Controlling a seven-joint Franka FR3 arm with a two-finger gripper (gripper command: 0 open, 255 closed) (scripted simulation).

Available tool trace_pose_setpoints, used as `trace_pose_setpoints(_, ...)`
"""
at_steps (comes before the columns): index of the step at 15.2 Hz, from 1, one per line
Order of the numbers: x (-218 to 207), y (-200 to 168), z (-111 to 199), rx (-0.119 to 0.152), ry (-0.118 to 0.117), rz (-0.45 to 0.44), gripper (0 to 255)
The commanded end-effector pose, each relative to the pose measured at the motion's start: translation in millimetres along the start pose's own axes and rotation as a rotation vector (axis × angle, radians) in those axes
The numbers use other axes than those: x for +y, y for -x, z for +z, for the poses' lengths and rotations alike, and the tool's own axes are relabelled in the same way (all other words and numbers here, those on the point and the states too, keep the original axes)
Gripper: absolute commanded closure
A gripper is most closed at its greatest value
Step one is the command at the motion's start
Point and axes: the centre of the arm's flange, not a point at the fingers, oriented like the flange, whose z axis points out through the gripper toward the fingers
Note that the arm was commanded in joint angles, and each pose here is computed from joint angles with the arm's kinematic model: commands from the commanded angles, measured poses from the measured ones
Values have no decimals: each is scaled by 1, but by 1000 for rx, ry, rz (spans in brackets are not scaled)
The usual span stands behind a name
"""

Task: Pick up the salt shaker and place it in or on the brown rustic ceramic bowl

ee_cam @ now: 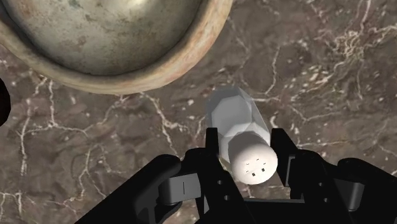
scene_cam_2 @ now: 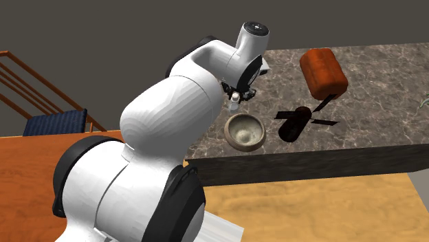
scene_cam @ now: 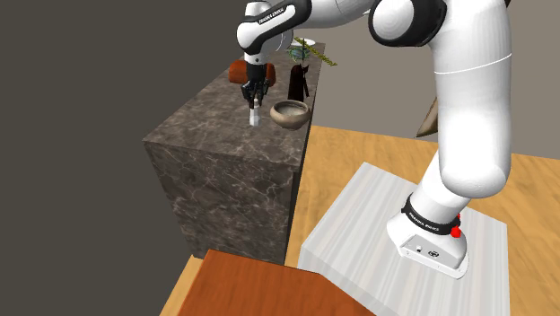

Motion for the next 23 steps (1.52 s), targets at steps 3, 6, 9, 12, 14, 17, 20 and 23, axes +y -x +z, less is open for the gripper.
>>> trace_pose_setpoints(3,0,0,0,-1,0,0,255)
trace_pose_setpoints(6,-1,0,-10,-1,0,0,255)
trace_pose_setpoints(9,-2,0,-26,-1,0,0,255)
trace_pose_setpoints(12,-3,0,-42,-1,0,0,255)
trace_pose_setpoints(14,-4,-1,-52,-1,0,0,255)
trace_pose_setpoints(17,-5,-1,-68,-1,0,0,255)
trace_pose_setpoints(20,-6,-1,-84,-1,0,0,255)
trace_pose_setpoints(23,-7,-1,-99,-1,0,0,255)
